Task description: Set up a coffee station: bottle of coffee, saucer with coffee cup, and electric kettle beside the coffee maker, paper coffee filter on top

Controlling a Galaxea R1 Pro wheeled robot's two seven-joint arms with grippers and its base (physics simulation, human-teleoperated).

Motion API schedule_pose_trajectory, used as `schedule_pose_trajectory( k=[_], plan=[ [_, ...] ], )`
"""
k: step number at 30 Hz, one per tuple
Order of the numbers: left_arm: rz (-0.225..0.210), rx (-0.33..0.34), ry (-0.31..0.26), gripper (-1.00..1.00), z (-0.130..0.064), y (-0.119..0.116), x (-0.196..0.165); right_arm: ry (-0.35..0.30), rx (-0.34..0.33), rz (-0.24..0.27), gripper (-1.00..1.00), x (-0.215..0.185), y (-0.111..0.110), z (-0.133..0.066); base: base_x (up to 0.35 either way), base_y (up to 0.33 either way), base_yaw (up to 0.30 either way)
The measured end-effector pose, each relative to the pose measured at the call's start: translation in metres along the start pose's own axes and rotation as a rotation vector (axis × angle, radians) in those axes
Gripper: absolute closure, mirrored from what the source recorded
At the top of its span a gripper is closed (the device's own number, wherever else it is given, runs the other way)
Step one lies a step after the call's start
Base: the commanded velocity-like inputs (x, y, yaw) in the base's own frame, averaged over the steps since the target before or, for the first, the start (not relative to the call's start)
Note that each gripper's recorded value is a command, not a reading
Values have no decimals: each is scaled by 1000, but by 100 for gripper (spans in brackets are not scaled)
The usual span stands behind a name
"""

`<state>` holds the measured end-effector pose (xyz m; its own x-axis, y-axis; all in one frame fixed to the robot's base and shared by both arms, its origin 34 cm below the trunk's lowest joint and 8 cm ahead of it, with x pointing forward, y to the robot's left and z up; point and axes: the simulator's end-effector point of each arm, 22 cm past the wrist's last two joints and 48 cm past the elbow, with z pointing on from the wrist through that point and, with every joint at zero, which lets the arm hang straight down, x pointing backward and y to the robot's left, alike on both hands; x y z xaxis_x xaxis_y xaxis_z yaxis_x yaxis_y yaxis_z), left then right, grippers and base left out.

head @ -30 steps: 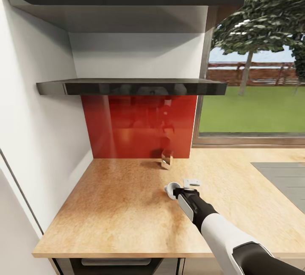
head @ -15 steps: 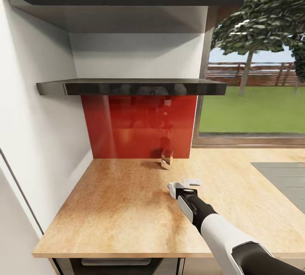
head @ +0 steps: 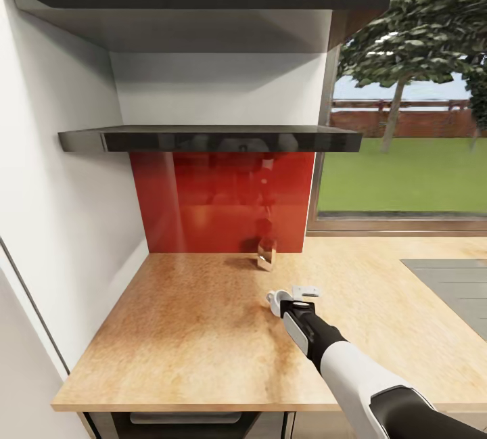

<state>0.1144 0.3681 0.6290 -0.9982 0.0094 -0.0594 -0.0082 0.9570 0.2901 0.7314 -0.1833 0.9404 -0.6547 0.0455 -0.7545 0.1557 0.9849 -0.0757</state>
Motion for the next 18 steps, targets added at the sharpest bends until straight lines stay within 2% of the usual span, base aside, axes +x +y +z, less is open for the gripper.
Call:
schedule_pose_trajectory(
  k=[11, 18],
  plan=[
    [3, 0, -2, -100, 0, 0, -1, -8, -7, 18, 100, -5, 2, -1, 0, 0, 0],
    [4, 0, -3, -100, 0, 1, -1, -123, -37, 57, 100, -62, 10, -17, 0, 0, 0]
  ],
)
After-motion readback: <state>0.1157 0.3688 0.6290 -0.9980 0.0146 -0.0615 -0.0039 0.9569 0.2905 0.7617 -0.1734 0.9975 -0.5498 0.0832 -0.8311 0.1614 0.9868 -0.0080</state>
